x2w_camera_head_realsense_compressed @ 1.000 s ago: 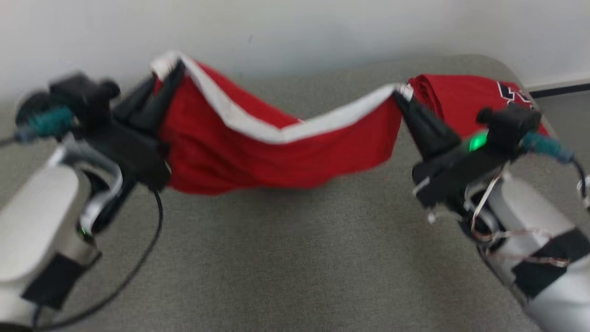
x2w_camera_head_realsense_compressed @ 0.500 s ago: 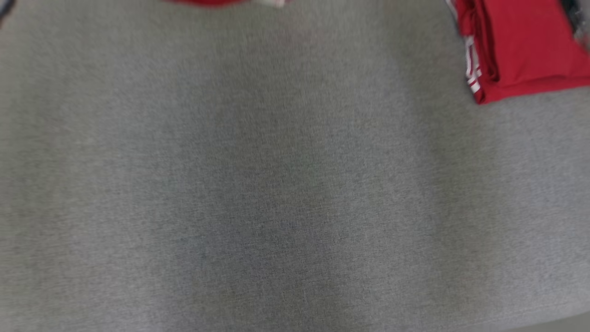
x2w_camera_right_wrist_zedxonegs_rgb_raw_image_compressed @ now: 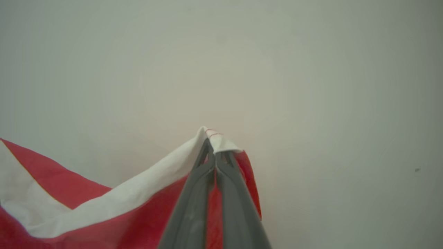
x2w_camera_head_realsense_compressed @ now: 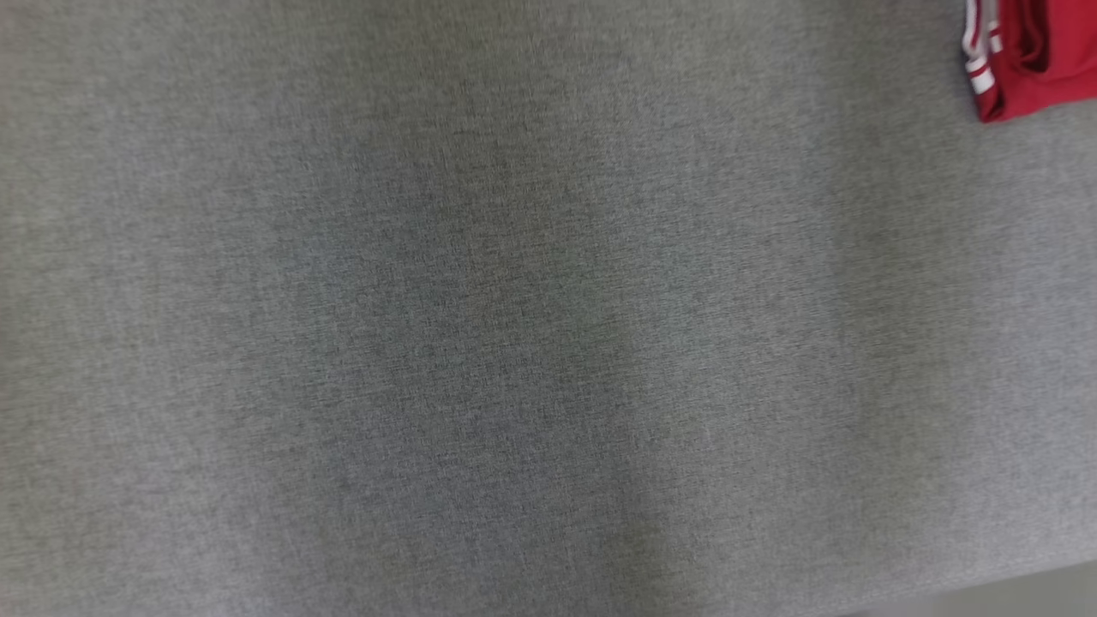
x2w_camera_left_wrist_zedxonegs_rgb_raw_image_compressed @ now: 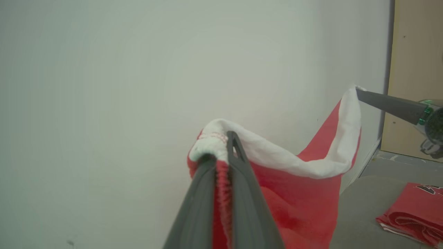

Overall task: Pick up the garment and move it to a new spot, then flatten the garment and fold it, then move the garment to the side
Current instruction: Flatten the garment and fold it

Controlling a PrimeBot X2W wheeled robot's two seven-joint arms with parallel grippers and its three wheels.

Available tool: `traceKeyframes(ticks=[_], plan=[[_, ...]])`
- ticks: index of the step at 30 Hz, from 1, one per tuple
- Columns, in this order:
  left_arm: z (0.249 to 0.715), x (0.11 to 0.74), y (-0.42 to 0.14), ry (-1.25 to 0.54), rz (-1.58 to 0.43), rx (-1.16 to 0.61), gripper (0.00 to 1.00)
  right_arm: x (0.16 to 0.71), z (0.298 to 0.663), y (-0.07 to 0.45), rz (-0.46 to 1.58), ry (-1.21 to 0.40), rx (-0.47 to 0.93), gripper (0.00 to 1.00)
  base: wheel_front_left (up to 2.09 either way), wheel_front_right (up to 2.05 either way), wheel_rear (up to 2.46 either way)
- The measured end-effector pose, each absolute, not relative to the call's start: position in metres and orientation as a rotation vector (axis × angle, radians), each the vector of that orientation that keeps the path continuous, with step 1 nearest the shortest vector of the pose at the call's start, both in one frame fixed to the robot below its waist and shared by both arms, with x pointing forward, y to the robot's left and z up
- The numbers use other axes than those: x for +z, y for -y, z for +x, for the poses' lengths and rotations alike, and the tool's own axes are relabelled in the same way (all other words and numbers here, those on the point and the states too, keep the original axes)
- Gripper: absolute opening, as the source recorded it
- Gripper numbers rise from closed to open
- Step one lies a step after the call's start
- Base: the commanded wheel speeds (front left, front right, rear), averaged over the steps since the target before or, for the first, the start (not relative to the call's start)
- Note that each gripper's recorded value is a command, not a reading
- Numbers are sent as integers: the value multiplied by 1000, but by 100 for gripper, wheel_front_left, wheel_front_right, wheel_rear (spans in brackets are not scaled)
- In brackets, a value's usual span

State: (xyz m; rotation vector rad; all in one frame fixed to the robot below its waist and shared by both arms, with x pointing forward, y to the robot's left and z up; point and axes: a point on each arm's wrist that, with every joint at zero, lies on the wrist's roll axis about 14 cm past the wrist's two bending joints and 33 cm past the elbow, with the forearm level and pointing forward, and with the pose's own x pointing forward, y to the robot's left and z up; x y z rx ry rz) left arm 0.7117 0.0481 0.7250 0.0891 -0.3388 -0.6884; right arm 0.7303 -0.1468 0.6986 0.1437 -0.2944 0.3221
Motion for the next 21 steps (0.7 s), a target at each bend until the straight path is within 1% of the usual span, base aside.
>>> traceKeyframes(ticks=[6,9,11,16,21], plan=[[719,701,-57,317,67,-684,0,671,737,147,126,249,328,0,0,0,0],[711,705,-60,348,11,-696,0,668,734,149,141,246,332,0,0,0,0],[702,694,-59,325,-24,-719,0,660,728,149,135,230,344,0,0,0,0],[670,656,-57,224,-107,-768,0,625,703,152,163,152,365,0,0,0,0],[625,629,-57,149,-203,-796,0,583,661,148,205,55,408,0,0,0,0]])
